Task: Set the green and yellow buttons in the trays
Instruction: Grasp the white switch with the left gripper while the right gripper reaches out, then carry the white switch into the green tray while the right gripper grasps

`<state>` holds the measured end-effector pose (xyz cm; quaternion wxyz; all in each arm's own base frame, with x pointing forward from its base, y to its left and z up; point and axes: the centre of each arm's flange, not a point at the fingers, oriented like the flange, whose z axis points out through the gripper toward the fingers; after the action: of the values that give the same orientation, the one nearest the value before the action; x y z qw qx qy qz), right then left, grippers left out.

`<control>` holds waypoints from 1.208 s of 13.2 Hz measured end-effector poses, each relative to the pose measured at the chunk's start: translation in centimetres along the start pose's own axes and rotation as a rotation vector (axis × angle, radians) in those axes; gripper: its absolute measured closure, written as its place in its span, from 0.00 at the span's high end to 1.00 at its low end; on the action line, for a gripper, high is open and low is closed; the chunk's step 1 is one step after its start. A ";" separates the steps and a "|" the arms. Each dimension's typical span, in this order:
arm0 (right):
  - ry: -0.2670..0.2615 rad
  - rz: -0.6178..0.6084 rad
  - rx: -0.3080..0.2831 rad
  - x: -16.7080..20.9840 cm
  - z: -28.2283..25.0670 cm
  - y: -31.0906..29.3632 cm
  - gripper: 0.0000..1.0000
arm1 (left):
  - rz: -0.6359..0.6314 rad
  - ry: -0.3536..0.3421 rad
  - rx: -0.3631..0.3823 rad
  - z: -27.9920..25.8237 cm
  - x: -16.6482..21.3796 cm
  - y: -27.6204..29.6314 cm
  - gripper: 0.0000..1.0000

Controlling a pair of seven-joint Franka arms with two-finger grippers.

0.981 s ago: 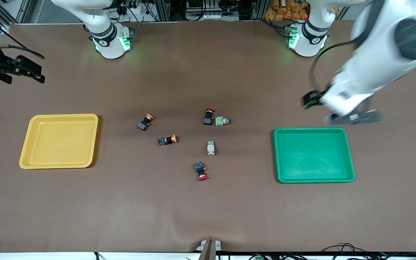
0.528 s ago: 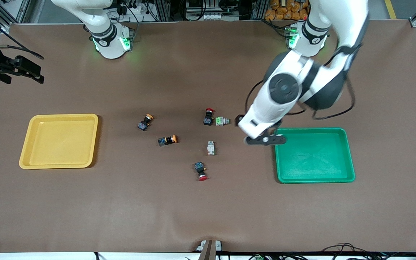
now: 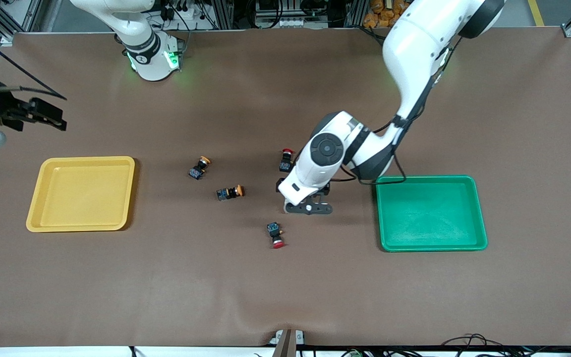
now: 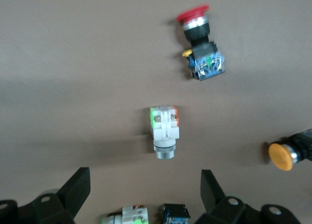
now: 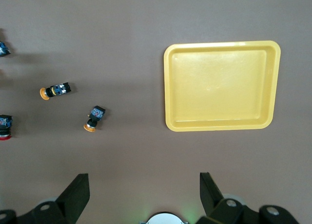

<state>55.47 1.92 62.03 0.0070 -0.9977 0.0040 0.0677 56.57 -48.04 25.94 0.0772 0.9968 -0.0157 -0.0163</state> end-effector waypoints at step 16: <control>-0.183 0.099 0.014 7.2 12.0 0.1 1.00 | -0.033 0.120 0.031 8.3 -0.7 1.4 0.35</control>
<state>61.01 1.98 49.21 0.0108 -0.9858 0.0531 0.1590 55.52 -50.67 17.95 0.0625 0.9971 0.0050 0.0426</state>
